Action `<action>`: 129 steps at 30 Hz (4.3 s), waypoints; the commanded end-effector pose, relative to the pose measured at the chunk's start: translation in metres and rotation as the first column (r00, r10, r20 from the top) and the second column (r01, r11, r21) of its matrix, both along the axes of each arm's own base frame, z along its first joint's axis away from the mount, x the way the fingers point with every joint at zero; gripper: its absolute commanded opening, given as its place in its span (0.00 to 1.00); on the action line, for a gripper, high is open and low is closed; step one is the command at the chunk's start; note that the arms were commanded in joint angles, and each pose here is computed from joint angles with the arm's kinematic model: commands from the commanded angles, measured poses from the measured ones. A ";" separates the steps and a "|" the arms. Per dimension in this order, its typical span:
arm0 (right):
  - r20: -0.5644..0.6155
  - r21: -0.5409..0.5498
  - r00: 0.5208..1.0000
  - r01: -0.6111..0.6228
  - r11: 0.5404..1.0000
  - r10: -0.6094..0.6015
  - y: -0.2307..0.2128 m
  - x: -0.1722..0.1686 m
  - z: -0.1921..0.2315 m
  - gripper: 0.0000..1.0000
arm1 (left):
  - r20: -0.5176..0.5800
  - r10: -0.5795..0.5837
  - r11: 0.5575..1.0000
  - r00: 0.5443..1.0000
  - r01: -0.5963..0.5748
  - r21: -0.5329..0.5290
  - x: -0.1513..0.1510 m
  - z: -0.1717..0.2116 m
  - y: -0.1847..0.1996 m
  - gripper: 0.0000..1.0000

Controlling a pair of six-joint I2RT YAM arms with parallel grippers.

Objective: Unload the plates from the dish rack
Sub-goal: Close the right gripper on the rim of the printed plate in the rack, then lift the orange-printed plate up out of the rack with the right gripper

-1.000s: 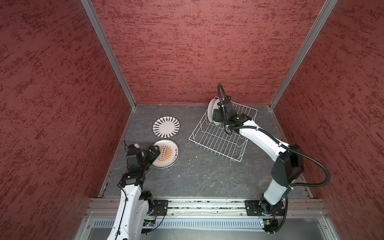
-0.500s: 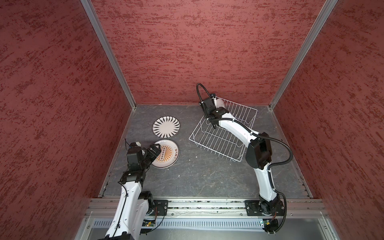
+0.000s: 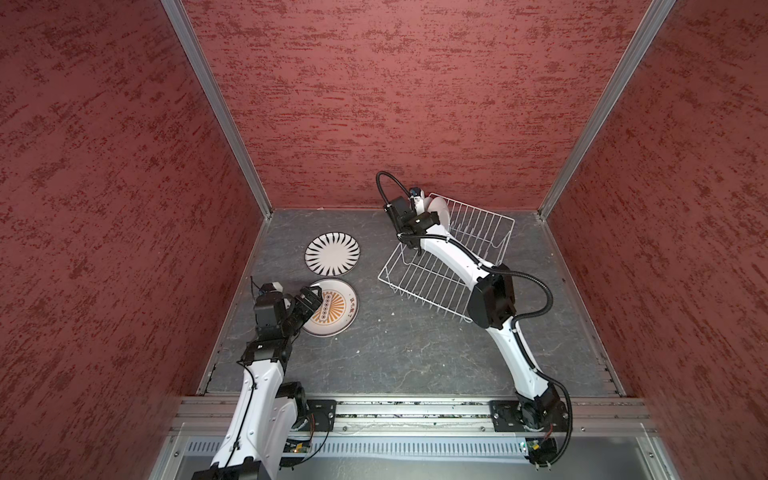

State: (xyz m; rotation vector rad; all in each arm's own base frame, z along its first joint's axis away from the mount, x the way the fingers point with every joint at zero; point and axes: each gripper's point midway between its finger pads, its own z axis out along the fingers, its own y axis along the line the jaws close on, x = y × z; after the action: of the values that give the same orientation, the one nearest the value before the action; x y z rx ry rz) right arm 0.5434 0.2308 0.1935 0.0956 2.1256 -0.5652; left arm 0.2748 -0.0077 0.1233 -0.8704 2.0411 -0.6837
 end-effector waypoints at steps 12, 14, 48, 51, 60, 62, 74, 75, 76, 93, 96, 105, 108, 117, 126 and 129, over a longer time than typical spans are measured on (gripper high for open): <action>0.035 -0.085 0.999 0.003 0.996 0.000 -0.001 0.012 0.002 0.57 | 0.014 -0.017 1.000 1.000 0.017 0.003 -0.001 0.001 -0.003 0.99; 0.028 -0.093 1.000 0.009 0.996 -0.006 -0.004 0.013 -0.002 0.55 | 0.010 -0.014 1.000 1.000 0.014 0.004 -0.001 0.000 -0.003 0.99; 0.093 -0.159 0.990 0.117 0.980 -0.104 -0.030 0.016 0.003 0.26 | 0.017 -0.020 1.000 1.000 0.020 0.002 0.001 0.004 -0.003 0.99; 0.111 -0.167 0.987 0.136 0.976 -0.118 -0.033 0.016 0.005 0.26 | 0.015 -0.021 1.000 1.000 0.020 0.002 0.001 0.004 -0.003 0.99; 0.152 -0.174 0.974 0.194 0.966 -0.168 -0.045 0.012 0.005 0.31 | 0.017 -0.021 1.000 1.000 0.021 -0.004 0.001 0.003 -0.004 0.99; 0.155 -0.167 0.973 0.199 0.966 -0.173 -0.047 0.011 0.004 0.32 | 0.020 -0.021 1.000 1.000 0.021 -0.003 0.002 0.004 -0.004 0.99; 0.190 -0.165 0.967 0.203 0.965 -0.171 -0.052 0.013 0.005 0.24 | 0.018 -0.025 1.000 1.000 0.025 -0.002 0.002 0.004 -0.004 0.99; 0.193 -0.166 0.966 0.203 0.965 -0.170 -0.052 0.013 0.005 0.23 | 0.017 -0.024 1.000 1.000 0.024 -0.003 0.002 0.004 -0.004 0.99; 0.195 -0.167 0.966 0.204 0.965 -0.170 -0.052 0.013 0.006 0.21 | 0.016 -0.025 1.000 1.000 0.025 -0.002 0.002 0.003 -0.004 0.99; 0.236 -0.169 0.951 0.245 0.955 -0.202 -0.059 0.006 0.008 0.00 | 0.020 -0.024 1.000 0.999 0.024 0.000 0.003 0.006 -0.004 0.99; 0.247 -0.164 0.946 0.256 0.953 -0.212 -0.061 0.005 0.009 0.00 | 0.018 -0.026 1.000 1.000 0.026 -0.002 0.002 0.004 -0.004 0.99; 0.300 -0.145 0.924 0.291 0.946 -0.238 -0.065 0.000 0.024 0.00 | 0.018 -0.026 1.000 1.000 0.026 -0.002 0.002 0.004 -0.004 0.99; 0.342 -0.128 0.904 0.316 0.940 -0.257 -0.067 -0.004 0.034 0.00 | 0.019 -0.027 1.000 0.999 0.027 -0.003 0.002 0.005 -0.005 0.99; 0.426 -0.092 0.861 0.346 0.934 -0.278 -0.064 -0.014 0.052 0.00 | 0.020 -0.031 1.000 0.999 0.031 0.002 0.001 0.005 -0.005 0.99; 0.521 -0.092 0.811 0.363 0.927 -0.266 -0.059 -0.027 0.092 0.00 | 0.022 -0.033 0.999 0.999 0.033 -0.002 0.001 0.006 -0.005 0.99; 0.530 -0.114 0.805 0.377 0.919 -0.265 -0.061 -0.031 0.103 0.00 | 0.022 -0.034 0.999 0.999 0.034 -0.005 0.001 0.006 -0.006 0.99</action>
State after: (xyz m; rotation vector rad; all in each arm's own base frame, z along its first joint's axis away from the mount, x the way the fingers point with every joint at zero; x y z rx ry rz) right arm 0.5311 0.1803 0.2368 0.2938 1.6286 -0.9166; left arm 0.2743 -0.0119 0.1229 -0.8578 2.0489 -0.7102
